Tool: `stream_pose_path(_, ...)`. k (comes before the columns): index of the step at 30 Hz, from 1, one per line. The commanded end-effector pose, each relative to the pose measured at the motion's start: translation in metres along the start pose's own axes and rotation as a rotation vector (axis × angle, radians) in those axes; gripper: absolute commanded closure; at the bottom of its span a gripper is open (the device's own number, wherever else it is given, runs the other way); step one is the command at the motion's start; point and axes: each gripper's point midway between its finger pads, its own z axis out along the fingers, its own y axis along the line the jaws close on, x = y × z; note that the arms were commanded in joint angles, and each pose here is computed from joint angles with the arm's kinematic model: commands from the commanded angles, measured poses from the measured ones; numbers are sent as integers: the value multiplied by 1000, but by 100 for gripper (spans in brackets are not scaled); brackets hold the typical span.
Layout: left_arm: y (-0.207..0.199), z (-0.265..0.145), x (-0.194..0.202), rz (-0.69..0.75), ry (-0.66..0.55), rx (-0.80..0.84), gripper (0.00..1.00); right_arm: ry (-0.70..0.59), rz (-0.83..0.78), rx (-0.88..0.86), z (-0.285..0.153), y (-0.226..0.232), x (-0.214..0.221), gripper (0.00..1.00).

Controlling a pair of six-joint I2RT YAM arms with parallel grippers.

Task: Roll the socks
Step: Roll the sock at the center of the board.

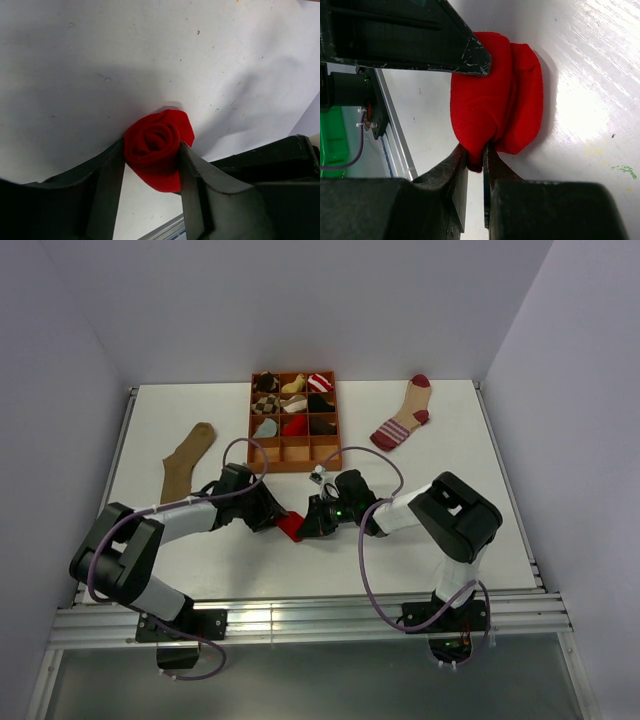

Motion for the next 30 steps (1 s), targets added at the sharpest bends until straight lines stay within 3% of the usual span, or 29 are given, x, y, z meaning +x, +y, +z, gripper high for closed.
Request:
stream_pose_path(1, 12, 6, 2, 21, 24, -70, 51, 26, 26, 75, -4, -14, 8, 94)
stream_pose_path(6, 12, 3, -3, 76, 43, -151, 65, -35, -61, 183, -15, -17, -16, 73)
stream_pose_path(11, 19, -6, -9, 193, 81, -321, 67, -103, -188, 326, -30, -8, -40, 54)
stream_pose_path(16, 12, -5, -9, 263, 144, -377, 66, -234, -334, 546, -50, 5, -71, 48)
stream_pose_path(20, 21, -1, -4, 280, 199, -430, 65, -265, -444, 628, -47, 23, -73, 44)
stream_pose_path(30, 21, 3, -6, 306, 236, -470, 65, -219, -613, 735, 2, 40, -46, 37)
